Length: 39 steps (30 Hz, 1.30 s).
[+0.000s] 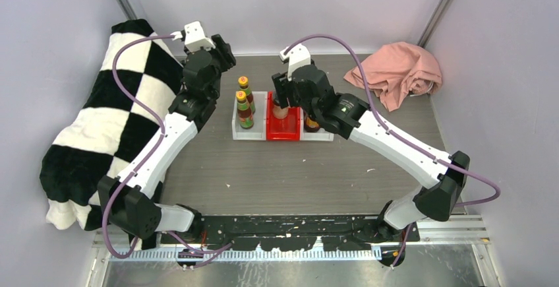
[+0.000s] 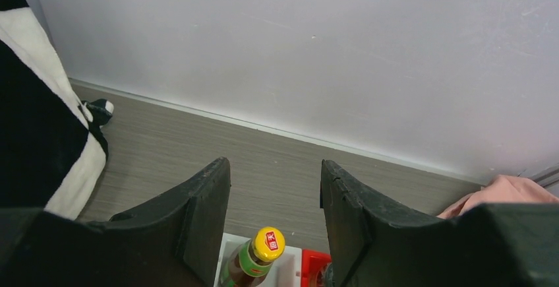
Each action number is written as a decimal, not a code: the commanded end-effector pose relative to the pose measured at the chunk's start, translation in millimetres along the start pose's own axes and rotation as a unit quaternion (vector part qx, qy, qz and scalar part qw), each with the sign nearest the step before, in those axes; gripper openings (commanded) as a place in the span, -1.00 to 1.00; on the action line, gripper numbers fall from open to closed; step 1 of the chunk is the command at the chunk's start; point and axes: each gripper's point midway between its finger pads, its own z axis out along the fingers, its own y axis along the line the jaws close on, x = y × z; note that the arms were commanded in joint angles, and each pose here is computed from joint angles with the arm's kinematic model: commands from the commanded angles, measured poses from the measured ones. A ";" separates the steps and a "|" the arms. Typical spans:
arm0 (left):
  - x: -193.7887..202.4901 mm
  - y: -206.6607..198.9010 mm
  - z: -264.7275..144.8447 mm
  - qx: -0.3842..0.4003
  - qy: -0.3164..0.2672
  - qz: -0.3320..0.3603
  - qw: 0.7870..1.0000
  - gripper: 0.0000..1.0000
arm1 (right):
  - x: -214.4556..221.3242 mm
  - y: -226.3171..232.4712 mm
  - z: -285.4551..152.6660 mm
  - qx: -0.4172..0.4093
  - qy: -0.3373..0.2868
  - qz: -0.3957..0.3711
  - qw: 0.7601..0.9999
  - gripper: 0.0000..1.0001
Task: Organize the condiment bottles
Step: Place the bottle in the storage box.
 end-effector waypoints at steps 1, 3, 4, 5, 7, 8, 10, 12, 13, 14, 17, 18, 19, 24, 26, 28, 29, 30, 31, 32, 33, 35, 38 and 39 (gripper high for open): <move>-7.4 5.9 -5.0 -0.009 -0.009 -0.003 1.000 0.07 | -18.3 -4.8 -13.0 0.009 -0.045 0.047 0.998 -0.99; -6.4 7.1 -5.8 -0.010 -0.009 -0.001 1.000 0.07 | -9.9 -1.2 -10.7 0.007 -0.039 0.048 0.998 -0.99; -6.1 7.9 -6.0 -0.011 -0.009 0.000 1.000 0.07 | -6.6 0.5 -9.3 0.006 -0.038 0.051 0.998 -0.99; -5.3 8.5 -6.4 -0.011 -0.008 0.001 1.000 0.08 | -1.5 2.6 -7.3 0.005 -0.033 0.052 0.998 -0.99; -4.0 9.7 -6.7 -0.013 -0.008 0.003 1.000 0.08 | 6.9 6.4 -3.2 0.001 -0.028 0.056 0.998 -0.99; -2.7 10.3 -6.7 -0.013 -0.007 0.005 1.000 0.07 | 11.3 8.1 -1.6 -0.001 -0.025 0.058 0.998 -0.99; -0.3 11.4 -6.8 -0.014 -0.005 0.007 1.000 0.08 | 20.1 12.1 2.5 -0.003 -0.020 0.062 0.998 -0.98; 2.3 12.7 -7.1 -0.015 -0.005 0.010 1.000 0.08 | 30.4 15.3 7.6 -0.005 -0.013 0.064 0.998 -0.99; 3.0 13.5 -7.4 -0.016 -0.005 0.011 1.000 0.08 | 33.0 17.2 10.1 -0.007 -0.012 0.065 0.998 -0.99; 4.3 14.2 -7.4 -0.017 -0.003 0.013 1.000 0.08 | 35.9 19.1 12.2 -0.009 -0.010 0.065 0.998 -0.99; 6.5 15.9 -7.9 -0.018 -0.003 0.015 1.000 0.07 | 43.1 24.5 19.2 -0.013 -0.006 0.067 0.998 -0.99; 6.8 16.3 -8.0 -0.019 -0.004 0.015 1.000 0.08 | 44.5 26.5 21.5 -0.015 -0.006 0.068 0.998 -0.98; 7.3 16.8 -8.4 -0.019 -0.004 0.016 1.000 0.08 | 45.3 28.7 23.8 -0.018 -0.006 0.069 0.997 -0.98; 7.8 20.0 -10.1 -0.023 -0.008 0.017 1.000 0.08 | 53.3 38.0 36.4 -0.025 -0.002 0.072 0.997 -0.99; 7.4 20.5 -10.7 -0.023 -0.010 0.017 1.000 0.08 | 57.6 41.0 42.1 -0.026 0.001 0.073 0.997 -0.99; 7.2 21.0 -11.0 -0.024 -0.011 0.017 1.000 0.08 | 61.7 42.9 47.9 -0.026 0.005 0.073 0.997 -0.99; 7.5 21.3 -11.0 -0.024 -0.012 0.018 0.999 0.07 | 64.0 43.8 50.3 -0.027 0.007 0.074 0.997 -0.99; 7.3 21.4 -11.2 -0.024 -0.013 0.017 0.999 0.07 | 65.4 44.3 52.9 -0.027 0.007 0.075 0.997 -0.99; 7.6 21.6 -11.2 -0.024 -0.013 0.017 0.999 0.07 | 66.5 43.7 55.0 -0.027 0.008 0.076 0.997 -0.99; 8.1 21.6 -11.1 -0.023 -0.014 0.017 0.999 0.07 | 69.1 43.1 58.1 -0.026 0.010 0.077 0.997 -0.99; 8.8 21.7 -11.0 -0.023 -0.014 0.016 0.999 0.07 | 72.8 43.9 61.0 -0.027 0.014 0.078 0.996 -0.98; 11.1 22.4 -10.6 -0.024 -0.013 0.016 0.999 0.07 | 75.6 42.0 65.4 -0.026 0.016 0.081 0.996 -0.98; 13.7 22.6 -9.7 -0.024 -0.013 0.015 1.000 0.07 | 78.1 41.7 70.0 -0.027 0.018 0.082 0.996 -0.99; 14.5 22.7 -9.4 -0.024 -0.013 0.014 1.000 0.07 | 79.3 40.7 72.1 -0.025 0.020 0.083 0.996 -0.99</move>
